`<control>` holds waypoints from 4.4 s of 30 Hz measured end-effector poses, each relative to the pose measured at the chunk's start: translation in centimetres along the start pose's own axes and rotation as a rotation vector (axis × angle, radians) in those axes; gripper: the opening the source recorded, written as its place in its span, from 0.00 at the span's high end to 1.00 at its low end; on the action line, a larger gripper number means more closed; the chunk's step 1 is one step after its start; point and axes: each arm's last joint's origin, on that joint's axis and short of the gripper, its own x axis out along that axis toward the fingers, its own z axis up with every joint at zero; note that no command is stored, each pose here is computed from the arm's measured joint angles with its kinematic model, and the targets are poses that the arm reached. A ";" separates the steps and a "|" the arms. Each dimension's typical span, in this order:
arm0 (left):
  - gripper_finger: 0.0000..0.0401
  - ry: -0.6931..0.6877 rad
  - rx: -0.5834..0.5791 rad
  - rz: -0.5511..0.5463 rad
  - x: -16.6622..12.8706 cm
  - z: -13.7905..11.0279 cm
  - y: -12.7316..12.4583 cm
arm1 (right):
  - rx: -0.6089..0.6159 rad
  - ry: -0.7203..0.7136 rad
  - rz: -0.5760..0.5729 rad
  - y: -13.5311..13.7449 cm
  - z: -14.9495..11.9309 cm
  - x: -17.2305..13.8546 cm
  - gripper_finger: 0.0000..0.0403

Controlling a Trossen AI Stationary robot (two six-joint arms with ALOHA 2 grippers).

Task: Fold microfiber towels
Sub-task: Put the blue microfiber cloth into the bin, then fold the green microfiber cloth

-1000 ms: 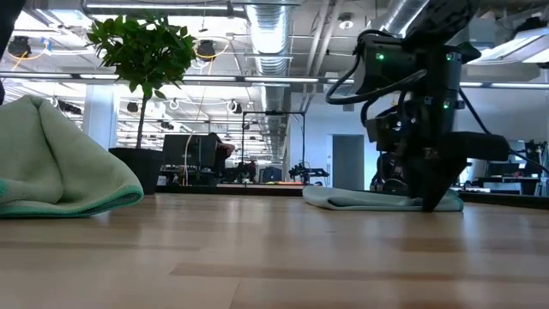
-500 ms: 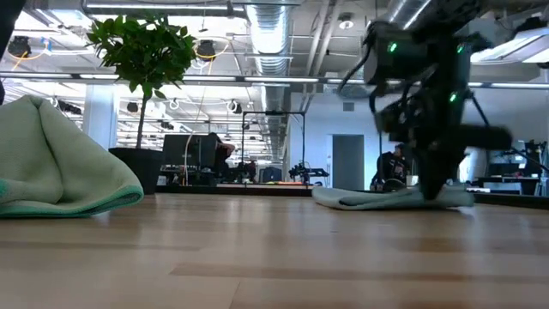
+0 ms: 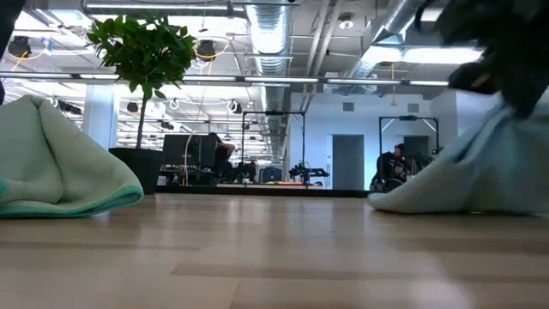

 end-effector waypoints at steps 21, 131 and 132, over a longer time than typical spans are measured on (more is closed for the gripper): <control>0.64 0.024 0.037 0.002 0.0 -0.2 0.0 | -0.001 0.110 0.329 13.5 -4.4 -0.9 0.99; 0.64 0.410 -0.139 -0.081 -2.0 -5.5 -3.5 | 0.027 -0.529 0.166 11.4 -1.6 -6.3 0.59; 0.64 0.430 -0.148 -0.071 -1.7 -5.9 -3.9 | 0.016 -0.550 0.156 11.1 -1.5 -6.6 0.59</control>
